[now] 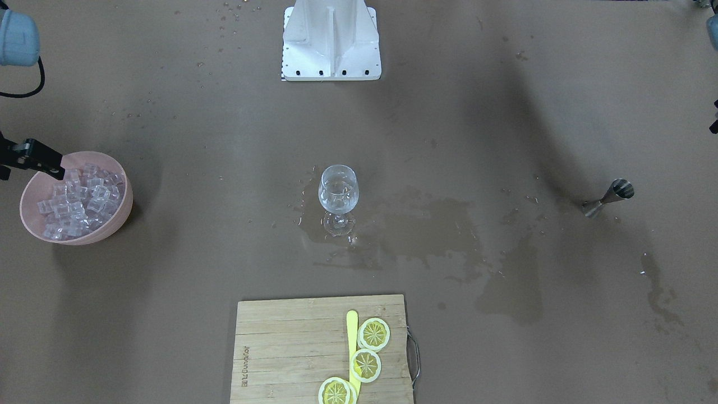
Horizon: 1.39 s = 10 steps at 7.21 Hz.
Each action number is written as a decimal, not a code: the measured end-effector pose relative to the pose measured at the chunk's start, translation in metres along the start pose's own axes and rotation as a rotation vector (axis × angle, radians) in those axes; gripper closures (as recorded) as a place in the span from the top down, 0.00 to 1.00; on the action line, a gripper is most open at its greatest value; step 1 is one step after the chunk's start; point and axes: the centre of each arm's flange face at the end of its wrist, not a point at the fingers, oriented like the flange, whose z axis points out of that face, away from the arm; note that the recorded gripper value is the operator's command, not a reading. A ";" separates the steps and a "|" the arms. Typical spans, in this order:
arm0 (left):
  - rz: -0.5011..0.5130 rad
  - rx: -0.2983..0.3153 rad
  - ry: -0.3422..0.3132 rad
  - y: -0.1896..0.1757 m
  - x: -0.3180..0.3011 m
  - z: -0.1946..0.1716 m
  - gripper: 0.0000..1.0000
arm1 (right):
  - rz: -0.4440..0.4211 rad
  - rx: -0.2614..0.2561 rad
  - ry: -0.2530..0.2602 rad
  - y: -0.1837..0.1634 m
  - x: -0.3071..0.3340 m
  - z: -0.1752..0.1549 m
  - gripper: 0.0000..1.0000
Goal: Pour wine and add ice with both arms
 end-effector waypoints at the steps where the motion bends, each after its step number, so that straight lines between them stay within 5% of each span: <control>1: 0.013 0.026 0.023 0.005 0.004 0.007 0.98 | -0.002 -0.012 0.014 -0.007 -0.006 0.011 1.00; 7: -0.053 0.214 0.149 0.027 0.053 0.071 0.98 | -0.005 -0.039 0.092 -0.023 -0.022 0.049 0.99; 10: -0.048 0.256 0.127 0.025 0.079 0.105 0.98 | -0.003 -0.052 0.093 -0.016 -0.032 0.062 0.93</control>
